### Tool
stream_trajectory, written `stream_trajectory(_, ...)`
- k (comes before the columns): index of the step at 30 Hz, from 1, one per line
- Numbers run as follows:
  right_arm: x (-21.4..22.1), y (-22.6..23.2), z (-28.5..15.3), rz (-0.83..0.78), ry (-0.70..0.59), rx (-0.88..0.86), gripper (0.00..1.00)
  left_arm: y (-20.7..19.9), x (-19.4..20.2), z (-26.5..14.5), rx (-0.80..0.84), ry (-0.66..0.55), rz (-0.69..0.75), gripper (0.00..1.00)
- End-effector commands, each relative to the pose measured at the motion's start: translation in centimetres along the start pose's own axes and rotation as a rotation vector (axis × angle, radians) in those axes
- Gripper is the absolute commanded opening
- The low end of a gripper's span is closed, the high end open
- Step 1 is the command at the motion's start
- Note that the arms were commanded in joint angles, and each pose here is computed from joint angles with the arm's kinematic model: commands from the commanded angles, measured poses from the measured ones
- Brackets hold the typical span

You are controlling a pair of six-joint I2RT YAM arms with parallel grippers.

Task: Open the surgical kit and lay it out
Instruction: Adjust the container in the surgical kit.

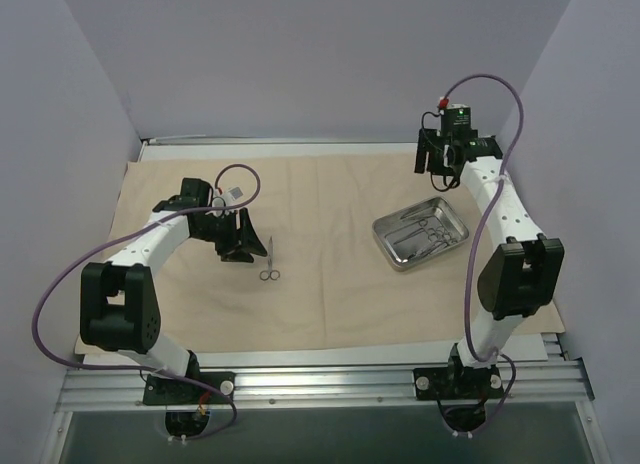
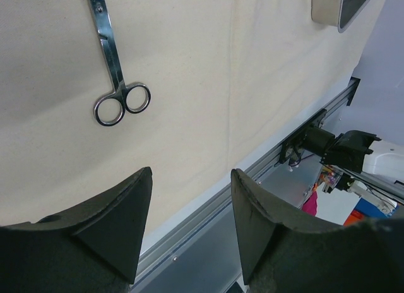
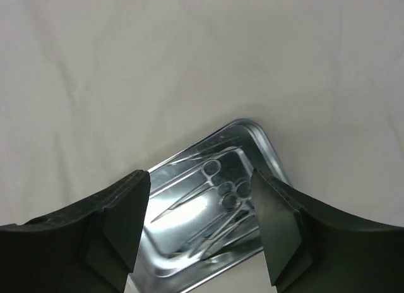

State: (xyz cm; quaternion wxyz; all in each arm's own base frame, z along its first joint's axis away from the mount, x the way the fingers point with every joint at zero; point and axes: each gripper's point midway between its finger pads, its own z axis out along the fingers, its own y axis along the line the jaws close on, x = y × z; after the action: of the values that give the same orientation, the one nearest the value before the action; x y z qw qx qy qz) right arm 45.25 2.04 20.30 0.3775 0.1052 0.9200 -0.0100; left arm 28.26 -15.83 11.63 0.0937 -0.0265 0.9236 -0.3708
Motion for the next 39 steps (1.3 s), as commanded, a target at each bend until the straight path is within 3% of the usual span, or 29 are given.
stream_trajectory(1,2.0,-0.8,3.7,-0.552,0.09,-0.052,0.65,-0.6,-0.7,-0.1,0.04,-0.03,0.032,0.61)
stream_trajectory(4,2.6,-0.8,4.7,-0.765,0.127,0.004,0.53,-0.8,-0.8,-0.2,0.043,-0.038,0.04,0.61)
stream_trajectory(6,3.5,0.3,4.9,-0.972,0.144,-0.063,0.47,-0.9,-0.9,-0.2,0.047,-0.04,0.044,0.61)
stream_trajectory(8,4.2,1.1,4.8,-1.153,0.139,-0.117,0.52,-0.7,-0.7,0.0,0.053,-0.039,0.038,0.61)
stream_trajectory(11,4.5,1.9,5.1,-1.275,0.101,-0.122,0.61,-0.6,-0.6,0.3,0.057,-0.037,0.028,0.61)
stream_trajectory(21,8.6,3.6,5.7,-1.42,0.181,-0.358,0.55,0.0,0.5,0.6,0.057,-0.025,0.008,0.61)
stream_trajectory(24,9.6,4.2,6.1,-1.459,0.207,-0.446,0.41,0.2,0.8,0.6,0.055,-0.021,0.005,0.61)
stream_trajectory(25,9.5,4.4,6.2,-1.467,0.206,-0.451,0.4,0.2,0.8,0.7,0.055,-0.019,0.006,0.61)
stream_trajectory(33,10.3,4.9,6.0,-1.473,0.194,-0.488,0.49,0.2,0.8,0.7,0.056,-0.019,0.001,0.62)
stream_trajectory(39,11.8,5.2,7.9,-1.483,0.235,-0.492,0.49,0.3,0.3,1.1,0.063,-0.016,-0.003,0.62)
